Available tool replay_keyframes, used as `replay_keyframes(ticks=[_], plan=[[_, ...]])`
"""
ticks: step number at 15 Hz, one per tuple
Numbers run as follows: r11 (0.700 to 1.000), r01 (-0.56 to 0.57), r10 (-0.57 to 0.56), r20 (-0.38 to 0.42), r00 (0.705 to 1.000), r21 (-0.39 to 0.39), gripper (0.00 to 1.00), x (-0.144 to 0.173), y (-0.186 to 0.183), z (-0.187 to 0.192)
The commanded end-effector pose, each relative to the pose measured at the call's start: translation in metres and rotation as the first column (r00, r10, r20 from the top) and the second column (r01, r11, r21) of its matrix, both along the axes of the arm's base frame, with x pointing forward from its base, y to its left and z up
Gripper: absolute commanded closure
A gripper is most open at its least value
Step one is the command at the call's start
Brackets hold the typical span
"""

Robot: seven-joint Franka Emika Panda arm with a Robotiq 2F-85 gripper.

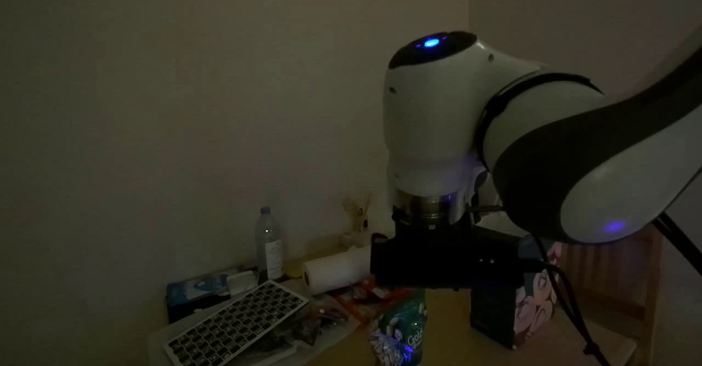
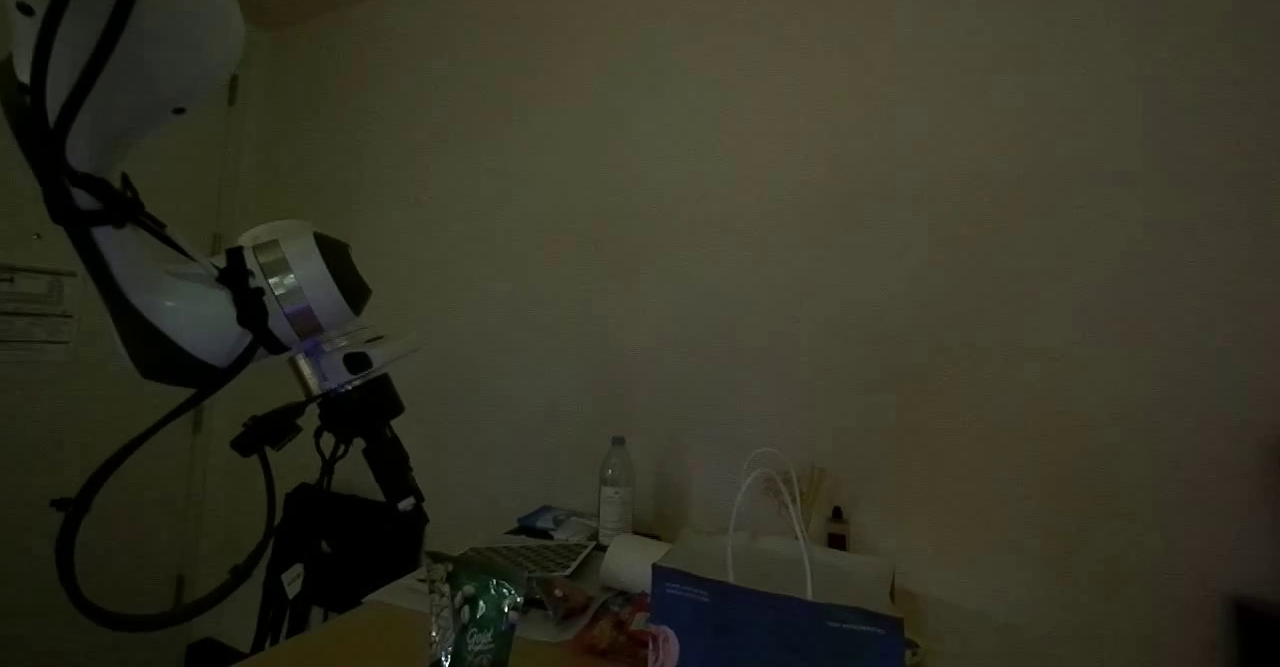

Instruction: Pick up the plastic and put in the paper bag

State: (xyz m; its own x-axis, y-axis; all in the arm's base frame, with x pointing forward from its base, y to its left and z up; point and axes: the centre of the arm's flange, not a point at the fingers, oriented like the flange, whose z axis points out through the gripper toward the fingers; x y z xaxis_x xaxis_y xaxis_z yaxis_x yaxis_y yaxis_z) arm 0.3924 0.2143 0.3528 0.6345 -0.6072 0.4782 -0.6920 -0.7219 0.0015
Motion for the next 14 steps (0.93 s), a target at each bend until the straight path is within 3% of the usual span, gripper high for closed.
replay_keyframes(ticks=[1,2,6,8,14], plan=[[0.984,0.163,-0.155,0.095,0.983,-0.075,0.0,0.011,0.01,-0.023],[0.996,0.085,-0.083,0.053,0.995,-0.032,0.0,0.0,-0.002,-0.006],[0.989,0.135,-0.13,0.089,0.987,-0.053,0.0,0.001,0.0,-0.007],[0.992,0.123,-0.12,0.064,0.991,-0.034,0.0,0.014,-0.001,-0.015],[0.992,0.105,-0.104,0.014,0.994,-0.073,0.0,0.048,-0.01,-0.043]])
